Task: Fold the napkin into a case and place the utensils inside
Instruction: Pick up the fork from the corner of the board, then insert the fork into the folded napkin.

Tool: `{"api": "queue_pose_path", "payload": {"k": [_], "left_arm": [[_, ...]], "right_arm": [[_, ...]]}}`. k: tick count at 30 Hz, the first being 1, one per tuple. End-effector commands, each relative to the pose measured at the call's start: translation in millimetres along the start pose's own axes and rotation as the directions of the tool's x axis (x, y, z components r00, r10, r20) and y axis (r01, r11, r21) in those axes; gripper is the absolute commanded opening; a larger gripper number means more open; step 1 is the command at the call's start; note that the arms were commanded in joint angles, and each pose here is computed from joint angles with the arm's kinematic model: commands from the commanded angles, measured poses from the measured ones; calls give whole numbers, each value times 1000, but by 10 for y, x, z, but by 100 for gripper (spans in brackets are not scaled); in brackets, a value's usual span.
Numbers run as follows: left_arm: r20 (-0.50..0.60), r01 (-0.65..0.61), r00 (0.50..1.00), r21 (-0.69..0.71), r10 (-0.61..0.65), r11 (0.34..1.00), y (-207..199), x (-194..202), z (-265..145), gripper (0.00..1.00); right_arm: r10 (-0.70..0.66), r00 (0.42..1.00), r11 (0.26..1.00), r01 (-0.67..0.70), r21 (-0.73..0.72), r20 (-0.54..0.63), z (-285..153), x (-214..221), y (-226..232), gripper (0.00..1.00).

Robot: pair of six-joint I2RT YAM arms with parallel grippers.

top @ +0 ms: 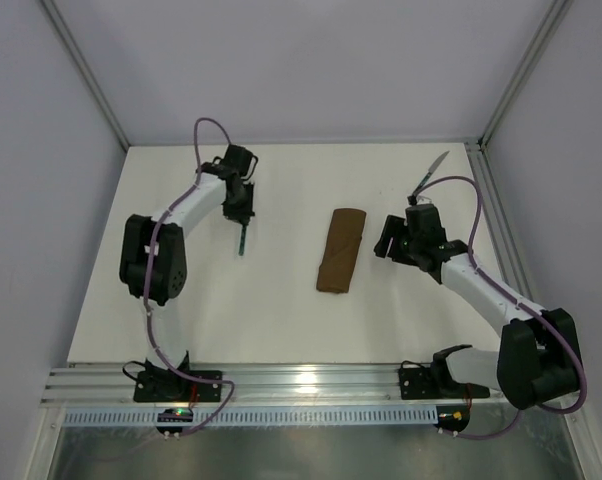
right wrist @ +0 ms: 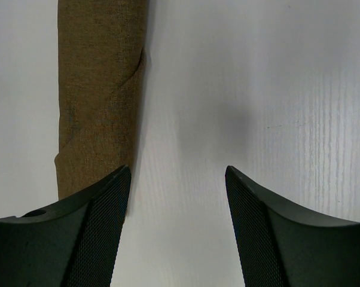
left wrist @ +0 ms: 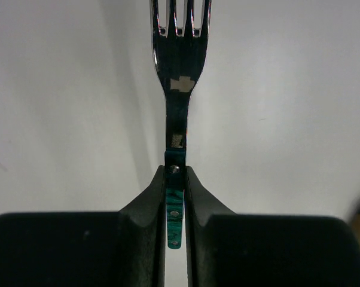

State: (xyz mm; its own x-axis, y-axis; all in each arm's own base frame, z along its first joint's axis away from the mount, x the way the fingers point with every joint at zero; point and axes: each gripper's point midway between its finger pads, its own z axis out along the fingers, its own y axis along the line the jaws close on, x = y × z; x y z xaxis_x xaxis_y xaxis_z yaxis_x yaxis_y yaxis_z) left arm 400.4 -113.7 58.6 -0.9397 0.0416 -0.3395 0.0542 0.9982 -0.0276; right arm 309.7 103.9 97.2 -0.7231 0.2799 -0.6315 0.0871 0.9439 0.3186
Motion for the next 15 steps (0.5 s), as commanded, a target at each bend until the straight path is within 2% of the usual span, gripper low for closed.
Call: {"api": "queue_pose_path", "payload": {"k": [1, 3, 4, 5, 6, 7, 8, 9, 10, 15], "left_arm": [[275, 10, 959, 201, -66, 980, -980, -697, -774, 0], [298, -3, 952, 251, -74, 968, -1313, -785, -809, 0], [329, -39, 942, 291, -62, 956, -1601, -847, -952, 0], [333, -48, 941, 309, -60, 950, -1751, -861, -972, 0], [311, -61, 950, 304, -39, 951, -1880, -835, -819, 0], [341, -95, 940, 334, -26, 938, -2113, -897, -929, 0], [325, -97, 945, 369, -31, 924, -2254, -891, -916, 0], [292, -94, 956, 374, -20, 923, -2364, -855, -718, 0], [330, -116, 944, 385, -19, 915, -2511, -957, -831, 0], [374, -185, 926, 349, 45, 919, -2812, -973, -593, 0]], "right_arm": [[34, 999, 998, -33, -61, 30, 40, -87, 141, 68], [36, 999, 998, -35, -47, 15, 60, -38, 110, 68], [37, 999, 999, -37, -38, 8, 68, -3, 84, 68], [45, 999, 999, -44, -30, 8, 70, 9, 62, 68], [45, 999, 999, -45, -27, 2, 74, 34, 55, 68], [48, 999, 999, -48, -23, -5, 78, 69, 38, 69], [51, 999, 998, -51, -22, -8, 77, 82, 32, 68], [54, 998, 998, -54, -19, -13, 80, 99, 25, 68], [54, 998, 998, -54, -15, -18, 85, 118, 15, 68], [61, 997, 998, -61, 1, -46, 81, 210, -31, 68]]}}
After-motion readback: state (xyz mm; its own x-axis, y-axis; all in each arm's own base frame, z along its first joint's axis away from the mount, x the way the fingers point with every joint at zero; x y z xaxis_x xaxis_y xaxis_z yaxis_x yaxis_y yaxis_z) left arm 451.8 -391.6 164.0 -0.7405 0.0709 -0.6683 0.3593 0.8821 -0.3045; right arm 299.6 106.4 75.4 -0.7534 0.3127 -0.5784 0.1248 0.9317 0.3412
